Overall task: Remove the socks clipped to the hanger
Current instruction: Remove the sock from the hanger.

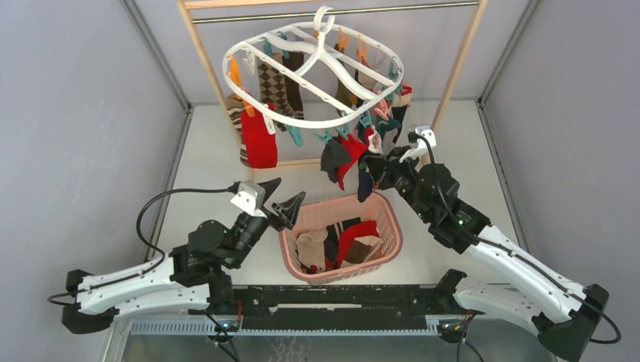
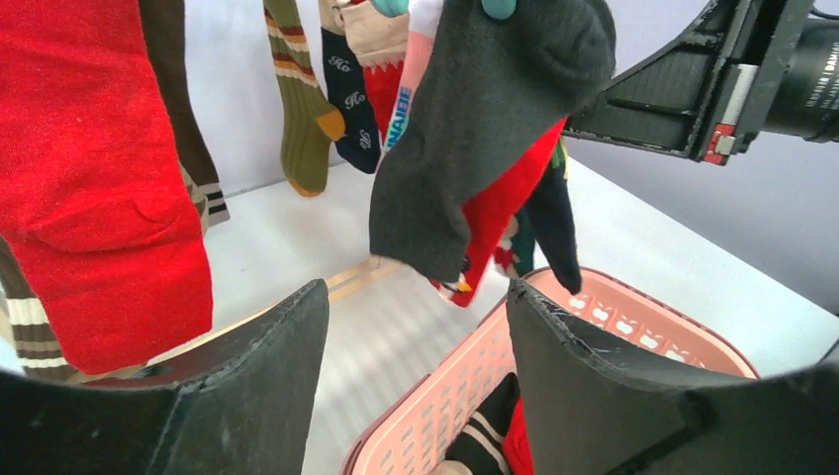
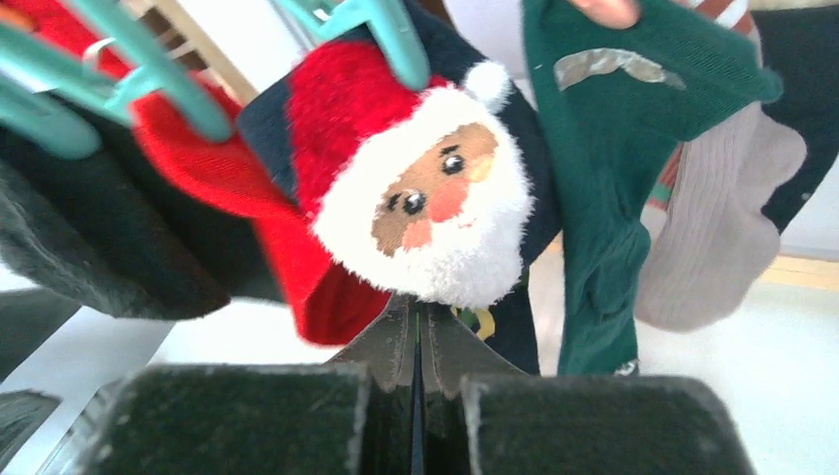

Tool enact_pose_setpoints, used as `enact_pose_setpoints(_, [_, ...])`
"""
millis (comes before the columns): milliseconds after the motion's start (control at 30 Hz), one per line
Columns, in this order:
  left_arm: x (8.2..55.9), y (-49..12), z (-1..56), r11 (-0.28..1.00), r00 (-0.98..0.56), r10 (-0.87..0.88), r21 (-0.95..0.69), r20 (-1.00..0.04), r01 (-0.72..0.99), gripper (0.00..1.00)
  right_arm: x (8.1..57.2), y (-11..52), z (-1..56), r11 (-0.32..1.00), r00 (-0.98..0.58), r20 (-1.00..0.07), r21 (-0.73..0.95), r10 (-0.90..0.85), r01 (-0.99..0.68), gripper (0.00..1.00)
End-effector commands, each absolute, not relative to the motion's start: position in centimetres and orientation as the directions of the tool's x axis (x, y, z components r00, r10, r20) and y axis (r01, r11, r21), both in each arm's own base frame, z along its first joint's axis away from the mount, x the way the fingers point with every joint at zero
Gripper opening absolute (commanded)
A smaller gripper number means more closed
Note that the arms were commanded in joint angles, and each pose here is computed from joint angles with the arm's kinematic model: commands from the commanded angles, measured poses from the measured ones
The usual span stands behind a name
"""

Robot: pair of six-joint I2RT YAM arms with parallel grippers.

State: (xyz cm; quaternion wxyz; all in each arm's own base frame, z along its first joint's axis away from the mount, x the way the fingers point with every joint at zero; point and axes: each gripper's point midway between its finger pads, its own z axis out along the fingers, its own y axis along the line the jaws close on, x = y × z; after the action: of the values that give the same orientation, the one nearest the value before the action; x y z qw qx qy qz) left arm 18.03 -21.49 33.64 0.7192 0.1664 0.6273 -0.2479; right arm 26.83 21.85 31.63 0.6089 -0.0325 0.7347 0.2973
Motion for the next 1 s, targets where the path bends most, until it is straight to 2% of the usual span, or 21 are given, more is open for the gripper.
enact_pose_setpoints(0, [17.1, -21.5, 37.0, 0.776, 0.078, -0.241, -0.144, -0.967, 0.614, 0.72, 24.8, 22.2, 32.8, 0.798, -0.246, -0.919, 0.39, 0.308, -0.459, 0.0])
enact_pose_setpoints(267, [15.1, -22.2, 38.3, 0.711, 0.027, -0.27, -0.181, -0.963, 0.679, 0.72, 22.9, 23.6, 34.0, 0.753, -0.271, -0.913, 0.404, 0.304, -0.519, 0.0])
enact_pose_setpoints(633, [11.9, -26.8, 37.4, 0.676, 0.034, -0.146, -0.074, -0.989, 0.733, 0.73, 20.6, 25.9, 36.4, 0.662, -0.301, -0.898, 0.44, 0.321, -0.607, 0.0])
enact_pose_setpoints(767, [11.8, -27.4, 36.5, 0.672, 0.034, -0.145, -0.073, -0.989, 0.737, 0.76, 19.6, 26.8, 37.4, 0.617, -0.318, -0.89, 0.456, 0.327, -0.641, 0.0])
enact_pose_setpoints(867, [11.7, -27.8, 36.3, 0.664, 0.038, -0.148, -0.071, -0.988, 0.744, 0.85, 18.9, 27.7, 37.9, 0.59, -0.331, -0.887, 0.461, 0.321, -0.663, 0.0])
enact_pose_setpoints(967, [12.0, -28.1, 36.0, 0.679, 0.049, -0.136, -0.057, -0.989, 0.732, 0.87, 18.4, 28.5, 38.2, 0.572, -0.341, -0.887, 0.461, 0.311, -0.678, 0.0])
